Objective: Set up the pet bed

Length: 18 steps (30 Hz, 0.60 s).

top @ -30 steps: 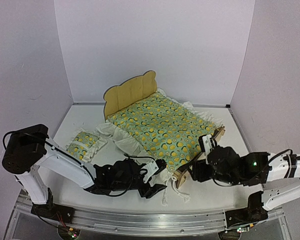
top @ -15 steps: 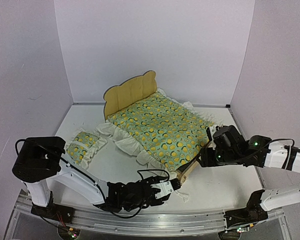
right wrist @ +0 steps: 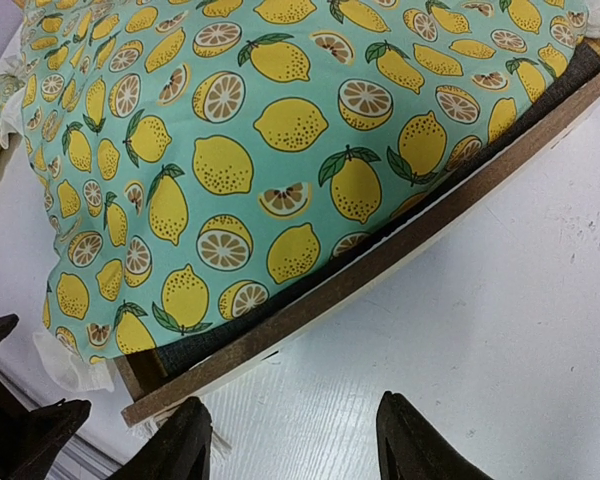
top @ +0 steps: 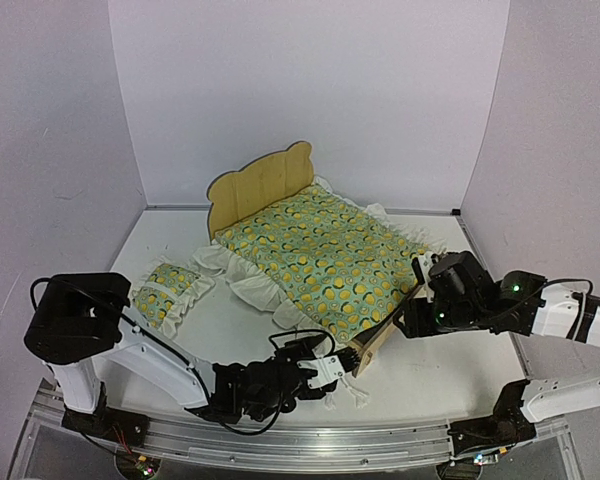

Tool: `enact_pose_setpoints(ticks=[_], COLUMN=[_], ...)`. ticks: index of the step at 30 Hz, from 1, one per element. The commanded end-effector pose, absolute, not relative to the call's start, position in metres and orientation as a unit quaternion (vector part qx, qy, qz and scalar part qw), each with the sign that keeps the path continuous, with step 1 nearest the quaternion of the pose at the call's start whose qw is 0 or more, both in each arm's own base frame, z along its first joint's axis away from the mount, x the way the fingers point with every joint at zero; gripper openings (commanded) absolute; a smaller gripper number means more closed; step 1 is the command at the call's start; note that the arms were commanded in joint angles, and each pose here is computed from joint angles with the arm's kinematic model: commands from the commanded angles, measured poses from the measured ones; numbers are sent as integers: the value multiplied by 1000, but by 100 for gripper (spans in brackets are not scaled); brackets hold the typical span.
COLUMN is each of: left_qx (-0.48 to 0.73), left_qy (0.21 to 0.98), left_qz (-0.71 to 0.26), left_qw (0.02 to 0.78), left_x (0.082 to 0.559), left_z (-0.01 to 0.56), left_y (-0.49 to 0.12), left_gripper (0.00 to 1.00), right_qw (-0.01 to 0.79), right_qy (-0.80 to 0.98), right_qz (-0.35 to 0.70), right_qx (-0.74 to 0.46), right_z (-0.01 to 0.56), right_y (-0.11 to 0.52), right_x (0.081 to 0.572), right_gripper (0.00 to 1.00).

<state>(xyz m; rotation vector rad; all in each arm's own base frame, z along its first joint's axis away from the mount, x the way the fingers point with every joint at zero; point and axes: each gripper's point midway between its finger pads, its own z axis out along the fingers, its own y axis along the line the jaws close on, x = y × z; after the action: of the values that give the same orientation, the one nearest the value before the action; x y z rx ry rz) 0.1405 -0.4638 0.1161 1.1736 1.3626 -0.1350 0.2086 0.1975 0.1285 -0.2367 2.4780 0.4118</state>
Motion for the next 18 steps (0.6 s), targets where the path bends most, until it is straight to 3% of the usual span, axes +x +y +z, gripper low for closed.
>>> enact_pose_setpoints(ticks=[1, 8, 12, 15, 18], left_qx=[511, 519, 515, 519, 541], left_qy=[570, 569, 571, 566, 555], left_qz=[-65, -22, -5, -52, -137], left_qw=[640, 637, 640, 639, 616], left_x=[141, 157, 166, 153, 125], left_z=[129, 111, 110, 117, 118], left_y=[-484, -491, -494, -500, -503], left_gripper=[57, 50, 25, 2, 0], right_qw=[334, 348, 360, 376, 383], right_qy=[922, 917, 915, 910, 908], right_qz=[176, 174, 169, 157, 147], right_qx=[-89, -83, -72, -74, -78], right_z=[158, 170, 180, 192, 200], right_y=[203, 197, 194, 193, 193], right_x=[217, 218, 224, 233, 243], right_gripper=[58, 58, 57, 57, 57])
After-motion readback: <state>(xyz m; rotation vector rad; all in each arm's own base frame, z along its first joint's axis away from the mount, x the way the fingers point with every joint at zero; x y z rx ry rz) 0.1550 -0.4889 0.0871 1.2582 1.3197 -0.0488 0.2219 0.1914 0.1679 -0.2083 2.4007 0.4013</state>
